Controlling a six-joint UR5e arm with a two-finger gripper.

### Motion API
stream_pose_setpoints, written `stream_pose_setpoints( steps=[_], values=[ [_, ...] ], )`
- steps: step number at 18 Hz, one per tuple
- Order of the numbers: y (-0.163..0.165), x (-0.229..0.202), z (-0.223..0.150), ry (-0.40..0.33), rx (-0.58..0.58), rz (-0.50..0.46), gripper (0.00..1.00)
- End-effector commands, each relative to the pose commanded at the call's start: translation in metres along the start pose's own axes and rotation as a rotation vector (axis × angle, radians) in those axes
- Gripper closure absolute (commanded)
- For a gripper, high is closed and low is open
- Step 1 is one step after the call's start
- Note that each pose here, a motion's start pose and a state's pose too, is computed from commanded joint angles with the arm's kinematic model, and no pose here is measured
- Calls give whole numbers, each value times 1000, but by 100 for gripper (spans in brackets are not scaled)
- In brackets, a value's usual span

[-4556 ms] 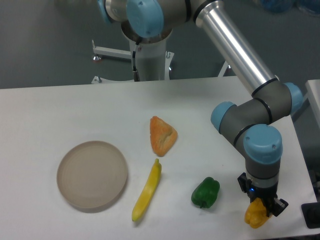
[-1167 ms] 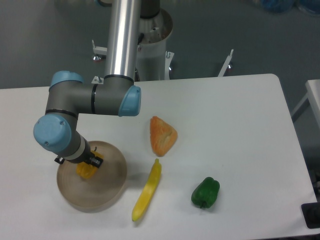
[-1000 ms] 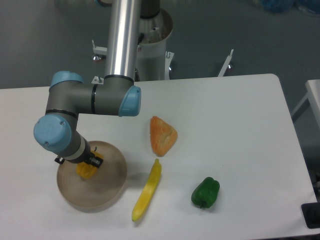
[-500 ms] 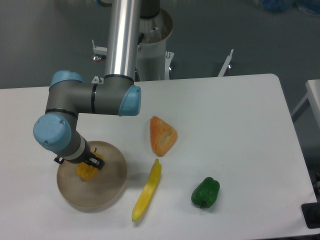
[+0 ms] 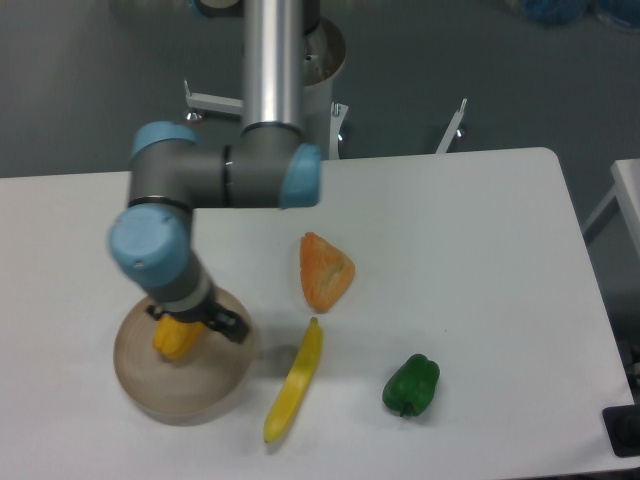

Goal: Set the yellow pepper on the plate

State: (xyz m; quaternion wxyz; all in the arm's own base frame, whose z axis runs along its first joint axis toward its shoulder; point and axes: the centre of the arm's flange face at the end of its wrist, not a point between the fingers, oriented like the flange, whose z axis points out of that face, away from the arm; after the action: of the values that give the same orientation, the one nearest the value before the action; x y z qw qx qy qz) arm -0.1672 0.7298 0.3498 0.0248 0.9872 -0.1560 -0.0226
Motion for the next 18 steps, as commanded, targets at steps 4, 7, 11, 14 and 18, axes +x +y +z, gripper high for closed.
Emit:
stream_pose_setpoints(
  steps=[4, 7, 11, 14, 18],
  values=[
    [31, -55, -2, -56, -8, 40, 1],
    [59, -95, 1, -128, -53, 89, 1],
    [93, -139, 1, -173, -46, 100, 1],
    [113, -161, 0, -177, -49, 114, 1],
    [127, -179, 3, -192, -37, 127, 1]
  ],
)
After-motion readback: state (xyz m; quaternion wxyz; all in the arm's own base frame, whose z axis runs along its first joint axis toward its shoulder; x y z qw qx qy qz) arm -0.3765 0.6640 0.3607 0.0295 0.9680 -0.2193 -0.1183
